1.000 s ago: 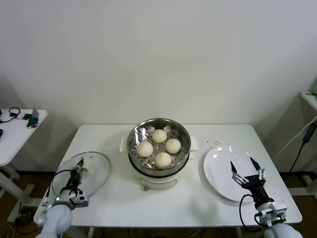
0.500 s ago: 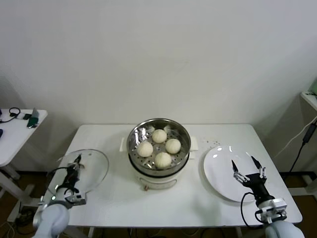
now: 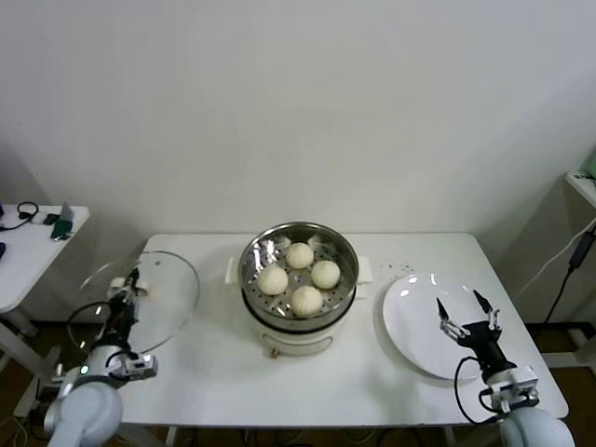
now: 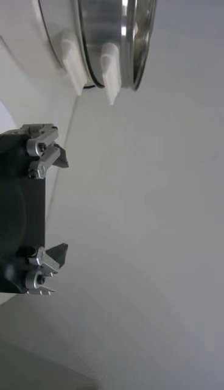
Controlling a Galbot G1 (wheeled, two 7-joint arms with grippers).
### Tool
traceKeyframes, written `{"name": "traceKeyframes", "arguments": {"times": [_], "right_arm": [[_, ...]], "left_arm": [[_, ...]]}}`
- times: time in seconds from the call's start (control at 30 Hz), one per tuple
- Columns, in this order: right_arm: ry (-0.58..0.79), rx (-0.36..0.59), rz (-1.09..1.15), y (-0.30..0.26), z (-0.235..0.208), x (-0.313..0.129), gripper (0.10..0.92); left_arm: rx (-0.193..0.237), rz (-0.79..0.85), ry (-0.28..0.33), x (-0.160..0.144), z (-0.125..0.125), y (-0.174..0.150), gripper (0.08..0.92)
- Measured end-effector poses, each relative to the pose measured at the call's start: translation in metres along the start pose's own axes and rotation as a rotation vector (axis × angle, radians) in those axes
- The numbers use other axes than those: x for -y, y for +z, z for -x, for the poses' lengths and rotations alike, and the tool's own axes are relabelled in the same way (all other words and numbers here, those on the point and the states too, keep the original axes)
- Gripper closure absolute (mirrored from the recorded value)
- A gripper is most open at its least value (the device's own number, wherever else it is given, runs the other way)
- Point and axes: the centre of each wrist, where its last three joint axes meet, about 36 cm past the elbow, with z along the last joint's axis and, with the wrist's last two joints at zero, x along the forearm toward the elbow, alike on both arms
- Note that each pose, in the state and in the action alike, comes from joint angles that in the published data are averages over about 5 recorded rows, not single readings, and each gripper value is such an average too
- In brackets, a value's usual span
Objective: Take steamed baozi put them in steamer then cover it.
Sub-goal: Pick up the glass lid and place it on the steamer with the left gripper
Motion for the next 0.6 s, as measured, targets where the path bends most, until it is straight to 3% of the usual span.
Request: {"name": "traceKeyframes", "arguments": {"times": [0.33,0.6], "right_arm": [[-0.037,-0.006,-0.033,-0.001,0.022,0.007,0.2],[-0.057,-0.003,-0.046,-0.001,0.039,0.006,0.2]], "left_arm": [[0.002,-0.043,-0.117,-0.057,-0.002,-0.034,0.844],[0.066,-0.114,-0.114,-0.079,0.0,-0.09,0.844]]}}
